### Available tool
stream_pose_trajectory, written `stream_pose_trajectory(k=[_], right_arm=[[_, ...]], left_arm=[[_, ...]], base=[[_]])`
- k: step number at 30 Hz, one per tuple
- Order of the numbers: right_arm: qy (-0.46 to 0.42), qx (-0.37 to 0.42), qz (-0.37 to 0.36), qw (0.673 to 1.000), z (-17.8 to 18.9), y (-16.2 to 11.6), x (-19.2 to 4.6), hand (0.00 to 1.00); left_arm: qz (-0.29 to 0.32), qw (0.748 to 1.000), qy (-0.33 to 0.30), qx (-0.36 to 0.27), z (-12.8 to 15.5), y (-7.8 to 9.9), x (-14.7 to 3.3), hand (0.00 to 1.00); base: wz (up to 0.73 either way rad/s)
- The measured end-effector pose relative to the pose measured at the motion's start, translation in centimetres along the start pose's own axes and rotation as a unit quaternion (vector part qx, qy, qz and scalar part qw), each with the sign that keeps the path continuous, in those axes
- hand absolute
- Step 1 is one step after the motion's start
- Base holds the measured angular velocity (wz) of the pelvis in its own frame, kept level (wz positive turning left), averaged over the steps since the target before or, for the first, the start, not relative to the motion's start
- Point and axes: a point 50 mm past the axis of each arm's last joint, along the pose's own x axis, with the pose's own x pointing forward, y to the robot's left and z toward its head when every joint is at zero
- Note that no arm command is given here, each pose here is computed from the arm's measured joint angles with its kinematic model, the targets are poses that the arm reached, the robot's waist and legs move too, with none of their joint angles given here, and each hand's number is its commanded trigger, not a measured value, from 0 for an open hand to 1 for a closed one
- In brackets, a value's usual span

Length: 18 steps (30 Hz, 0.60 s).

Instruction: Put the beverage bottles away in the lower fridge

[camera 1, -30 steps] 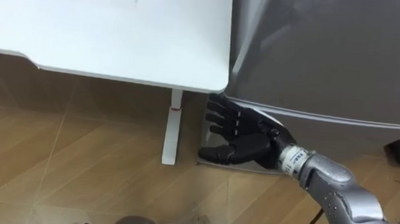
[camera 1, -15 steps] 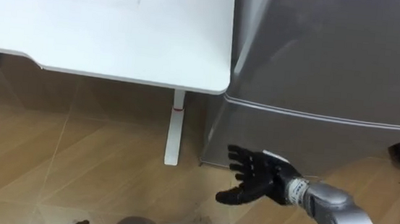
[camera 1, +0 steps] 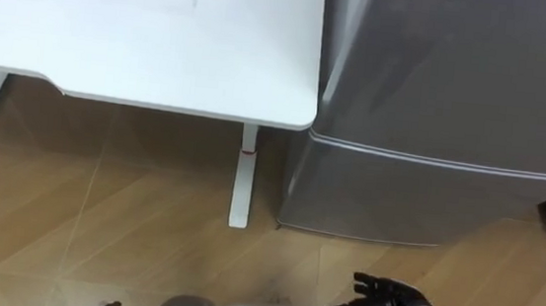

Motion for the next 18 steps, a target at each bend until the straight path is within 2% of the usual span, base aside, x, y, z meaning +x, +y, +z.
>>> stream_pose_trajectory(k=[4, 10, 18], right_arm=[[0.018, 0.101, -0.012, 0.995, -2.2, -0.4, -0.1, 0.0], [0.021, 0.211, -0.035, 0.977, -4.4, -0.9, -0.5, 0.0], [0.025, 0.22, -0.049, 0.974, -4.6, -1.0, -0.6, 0.0]], left_arm=[[-0.002, 1.0, 0.022, -0.013, -1.0, 0.0, 0.0, 0.0], [0.012, 0.999, 0.042, -0.033, -1.7, 0.7, 0.0, 0.0], [0.026, 0.999, 0.042, -0.008, -1.8, 0.9, 0.1, 0.0]], base=[[0.2], [0.02], [-0.01]])
